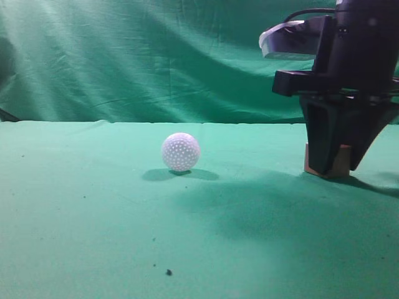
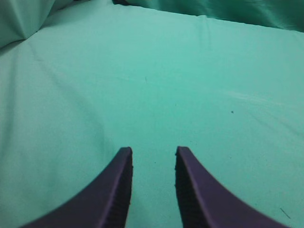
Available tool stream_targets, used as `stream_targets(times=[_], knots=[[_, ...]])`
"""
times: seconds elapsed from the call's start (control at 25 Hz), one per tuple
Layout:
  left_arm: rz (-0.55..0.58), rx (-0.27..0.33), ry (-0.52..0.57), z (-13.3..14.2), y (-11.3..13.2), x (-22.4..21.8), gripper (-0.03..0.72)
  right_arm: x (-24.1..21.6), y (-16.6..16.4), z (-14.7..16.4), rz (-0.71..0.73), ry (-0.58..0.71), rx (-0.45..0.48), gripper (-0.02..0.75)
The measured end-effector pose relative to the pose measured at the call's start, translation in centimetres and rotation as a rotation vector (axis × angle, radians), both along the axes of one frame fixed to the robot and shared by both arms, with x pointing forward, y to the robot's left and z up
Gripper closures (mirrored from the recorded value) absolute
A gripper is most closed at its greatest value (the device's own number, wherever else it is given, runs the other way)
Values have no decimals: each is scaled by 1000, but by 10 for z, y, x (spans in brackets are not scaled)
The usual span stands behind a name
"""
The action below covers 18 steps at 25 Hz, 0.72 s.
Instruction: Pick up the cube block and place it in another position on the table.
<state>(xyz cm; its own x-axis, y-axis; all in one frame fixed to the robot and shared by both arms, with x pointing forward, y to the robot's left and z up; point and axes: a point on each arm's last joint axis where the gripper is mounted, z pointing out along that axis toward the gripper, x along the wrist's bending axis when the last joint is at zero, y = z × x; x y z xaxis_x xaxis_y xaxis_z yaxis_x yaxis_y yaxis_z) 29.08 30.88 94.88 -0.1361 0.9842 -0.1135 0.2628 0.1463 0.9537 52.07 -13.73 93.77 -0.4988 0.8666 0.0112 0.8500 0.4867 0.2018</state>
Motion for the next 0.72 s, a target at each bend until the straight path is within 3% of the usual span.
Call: stream_targets(times=[0.2, 0.4, 0.56, 0.72], knots=[[0, 0, 0, 0, 0, 0, 426, 29, -4, 33, -113, -122, 27, 519], [0, 0, 0, 0, 0, 0, 426, 74, -39, 63, -296, -210, 45, 519], [0, 0, 0, 0, 0, 0, 426, 108, -64, 49, -380, -189, 18, 519], [0, 0, 0, 0, 0, 0, 426, 127, -67, 19, -376, -137, -13, 519]])
